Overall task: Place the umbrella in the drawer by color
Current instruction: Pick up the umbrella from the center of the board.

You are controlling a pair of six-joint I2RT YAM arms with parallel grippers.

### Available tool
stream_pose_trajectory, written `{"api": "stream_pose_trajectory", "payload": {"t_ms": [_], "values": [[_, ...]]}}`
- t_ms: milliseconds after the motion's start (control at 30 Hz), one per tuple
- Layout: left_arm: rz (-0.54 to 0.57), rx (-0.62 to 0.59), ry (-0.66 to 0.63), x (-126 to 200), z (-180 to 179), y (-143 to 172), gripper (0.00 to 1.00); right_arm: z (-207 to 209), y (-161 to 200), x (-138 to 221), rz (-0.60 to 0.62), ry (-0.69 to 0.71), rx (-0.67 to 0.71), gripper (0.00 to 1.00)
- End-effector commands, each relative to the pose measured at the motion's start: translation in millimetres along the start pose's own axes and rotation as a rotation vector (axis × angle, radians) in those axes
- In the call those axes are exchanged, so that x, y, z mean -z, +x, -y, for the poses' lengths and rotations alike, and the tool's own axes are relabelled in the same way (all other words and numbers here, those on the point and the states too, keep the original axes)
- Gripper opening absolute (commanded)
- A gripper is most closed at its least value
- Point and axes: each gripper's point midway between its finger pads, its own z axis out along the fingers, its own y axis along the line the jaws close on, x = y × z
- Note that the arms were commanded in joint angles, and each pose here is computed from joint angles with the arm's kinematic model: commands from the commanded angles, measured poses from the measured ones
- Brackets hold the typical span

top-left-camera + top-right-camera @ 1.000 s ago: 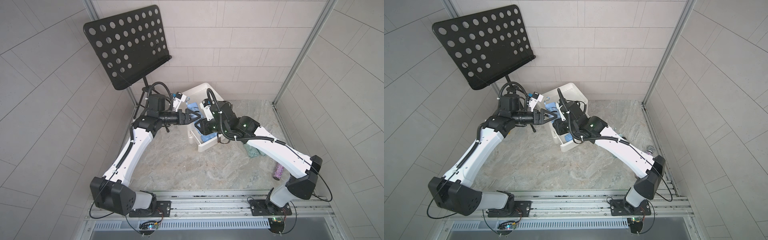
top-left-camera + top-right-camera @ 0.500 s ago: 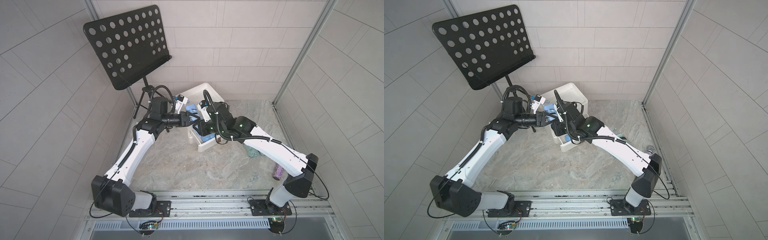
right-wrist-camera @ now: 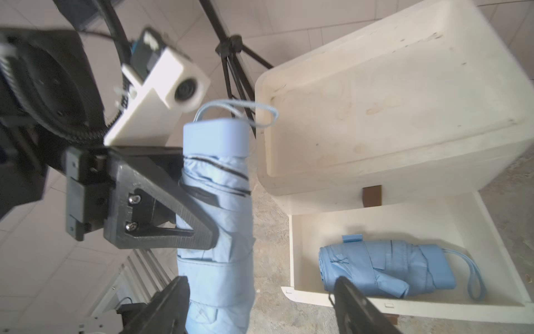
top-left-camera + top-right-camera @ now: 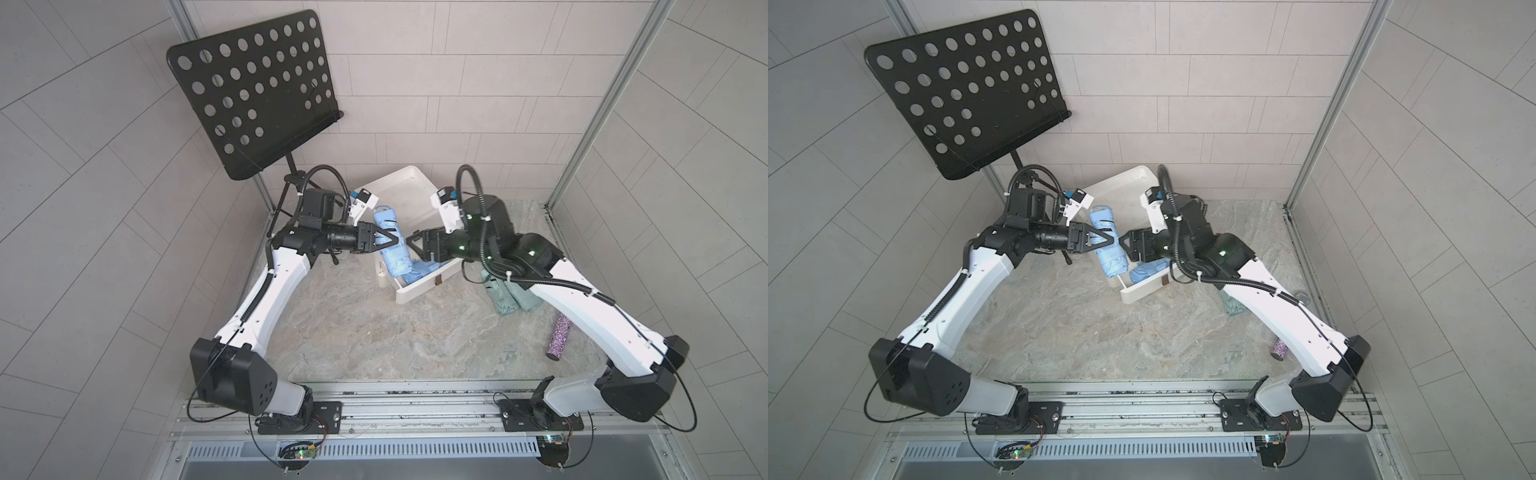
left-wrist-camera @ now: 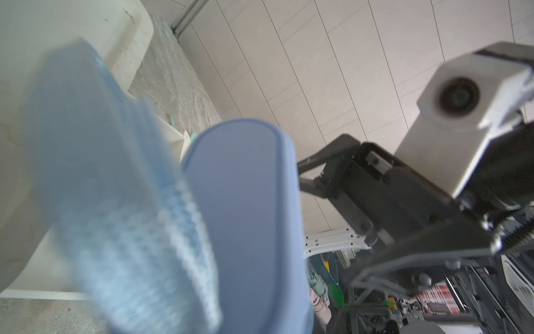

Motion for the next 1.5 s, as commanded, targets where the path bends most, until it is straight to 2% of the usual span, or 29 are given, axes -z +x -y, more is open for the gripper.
{"api": "stream_pose_trajectory", "payload": {"t_ms": [0,133,333,567,800,1233,1400,1467], "values": [[-0.045,-0.109,0.126,9,39,5,0.26,-12,-16,12,0.043,-0.151,-0.085,0.81],[-0.056,-0.131,0.155,9,48,8,0.26,-29,-25,2,0.036,-0.277,-0.139,0.81],[-0.067,-0.145,0.174,8,55,14,0.26,-44,-37,-23,0.019,-0.395,-0.231,0.80],[-0.074,-0.159,0.197,9,61,17,0.26,-48,-36,-46,-0.010,-0.424,-0.271,0.77],[-0.080,-0.156,0.198,7,60,17,0.26,-57,-28,-53,-0.035,-0.442,-0.273,0.72],[-0.090,-0.175,0.256,11,72,19,0.26,-54,-6,-65,-0.077,-0.472,-0.331,0.49],[-0.101,-0.183,0.293,12,78,21,0.27,-58,-1,-68,-0.094,-0.513,-0.363,0.47],[-0.101,-0.184,0.294,13,77,21,0.27,-59,2,-69,-0.107,-0.520,-0.365,0.50]]}}
